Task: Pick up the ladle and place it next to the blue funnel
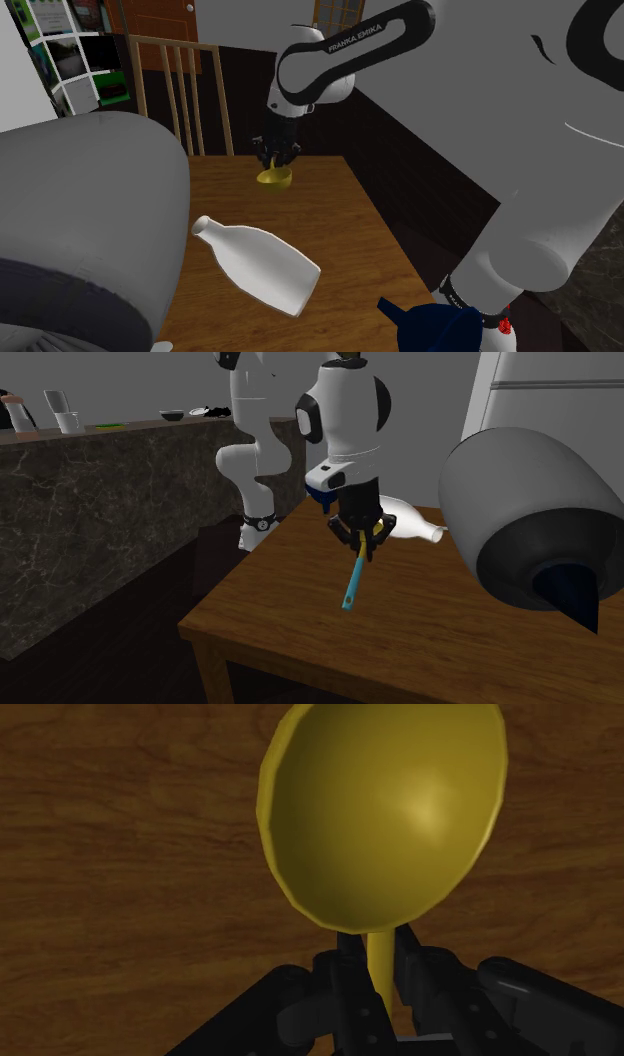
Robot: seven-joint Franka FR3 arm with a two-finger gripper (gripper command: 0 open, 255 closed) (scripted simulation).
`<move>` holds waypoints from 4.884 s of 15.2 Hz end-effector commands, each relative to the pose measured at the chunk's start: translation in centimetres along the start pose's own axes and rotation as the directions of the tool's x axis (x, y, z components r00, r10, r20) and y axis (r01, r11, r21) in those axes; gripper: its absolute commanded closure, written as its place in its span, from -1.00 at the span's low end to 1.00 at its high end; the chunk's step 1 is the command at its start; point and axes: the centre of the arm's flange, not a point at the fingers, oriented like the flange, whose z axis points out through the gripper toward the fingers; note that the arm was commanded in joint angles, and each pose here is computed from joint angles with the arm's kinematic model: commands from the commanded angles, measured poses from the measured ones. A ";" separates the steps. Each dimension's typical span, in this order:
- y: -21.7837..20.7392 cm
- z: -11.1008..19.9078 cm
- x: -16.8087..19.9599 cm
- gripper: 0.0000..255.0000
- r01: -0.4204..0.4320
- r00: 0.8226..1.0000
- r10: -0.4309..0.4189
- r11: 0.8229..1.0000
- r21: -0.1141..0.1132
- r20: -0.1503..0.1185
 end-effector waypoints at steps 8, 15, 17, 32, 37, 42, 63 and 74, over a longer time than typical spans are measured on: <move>-0.8 -4.7 -0.4 1.00 0.000 1.000 0.000 1.000 0.000 0.000; -1.4 -8.3 -0.7 1.00 0.000 1.000 0.000 1.000 0.000 0.000; -1.6 -9.4 -0.8 1.00 0.000 1.000 0.000 1.000 0.000 0.000; -3.0 -14.2 -6.4 1.00 0.000 1.000 0.000 1.000 0.000 0.000; -3.8 -13.5 -13.0 1.00 0.000 1.000 0.000 1.000 0.000 0.000; -4.6 -12.9 -19.5 1.00 0.000 1.000 0.000 1.000 0.000 0.000; -7.8 -10.1 -47.1 1.00 0.000 1.000 0.000 1.000 0.000 0.000; -6.9 -4.4 -46.6 1.00 0.000 1.000 0.000 1.000 0.000 0.000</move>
